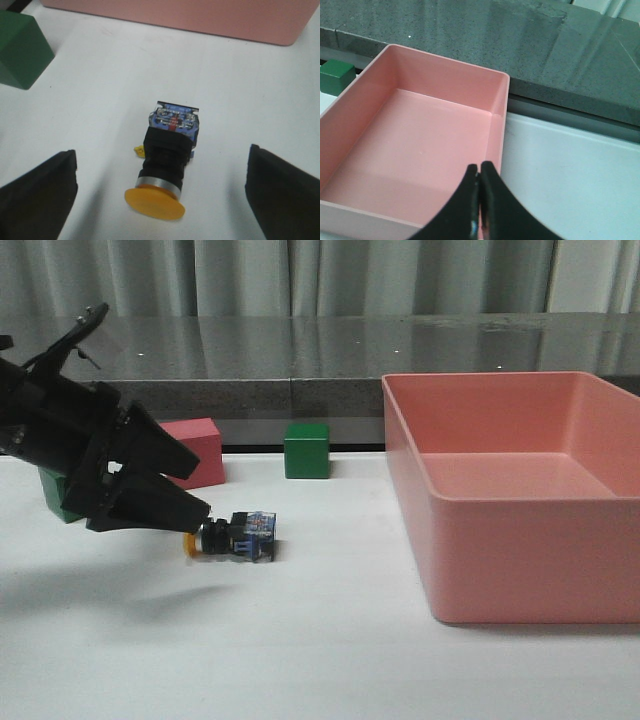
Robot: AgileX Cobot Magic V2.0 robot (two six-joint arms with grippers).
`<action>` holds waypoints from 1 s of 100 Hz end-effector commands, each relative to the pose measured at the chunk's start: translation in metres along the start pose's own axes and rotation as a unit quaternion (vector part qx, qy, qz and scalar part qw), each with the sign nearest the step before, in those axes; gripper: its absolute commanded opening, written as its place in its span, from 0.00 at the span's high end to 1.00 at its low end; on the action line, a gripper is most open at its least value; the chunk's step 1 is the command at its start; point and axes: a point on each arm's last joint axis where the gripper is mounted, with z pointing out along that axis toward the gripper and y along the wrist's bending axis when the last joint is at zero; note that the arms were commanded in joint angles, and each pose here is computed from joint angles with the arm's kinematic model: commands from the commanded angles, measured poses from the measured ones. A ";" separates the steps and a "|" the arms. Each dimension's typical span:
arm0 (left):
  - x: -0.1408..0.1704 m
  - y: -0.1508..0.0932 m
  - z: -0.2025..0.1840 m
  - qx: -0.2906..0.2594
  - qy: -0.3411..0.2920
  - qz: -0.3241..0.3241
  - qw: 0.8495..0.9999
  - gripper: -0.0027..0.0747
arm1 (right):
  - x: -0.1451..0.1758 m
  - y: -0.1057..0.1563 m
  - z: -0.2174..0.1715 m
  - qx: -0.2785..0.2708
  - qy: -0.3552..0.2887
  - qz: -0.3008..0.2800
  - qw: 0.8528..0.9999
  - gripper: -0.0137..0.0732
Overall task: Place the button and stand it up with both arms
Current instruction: 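Grasp the button's yellow cap end with the left gripper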
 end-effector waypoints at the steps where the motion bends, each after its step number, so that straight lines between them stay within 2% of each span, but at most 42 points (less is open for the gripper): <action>1: -0.019 0.006 -0.008 -0.019 -0.035 0.007 0.999 0.12 | -0.015 -0.004 -0.003 0.016 -0.052 0.001 0.999 0.91; 31: -0.005 0.009 0.005 -0.017 -0.047 -0.006 0.999 0.12 | -0.015 -0.004 -0.003 0.016 -0.052 0.001 0.999 0.91; 66: -0.003 0.011 0.008 -0.017 -0.059 0.025 0.998 0.12 | -0.015 -0.004 -0.003 0.016 -0.052 0.001 0.999 0.91; 100: 0.005 0.011 0.013 -0.012 -0.054 0.017 0.998 0.12 | -0.015 -0.004 -0.003 0.016 -0.052 0.001 0.999 0.91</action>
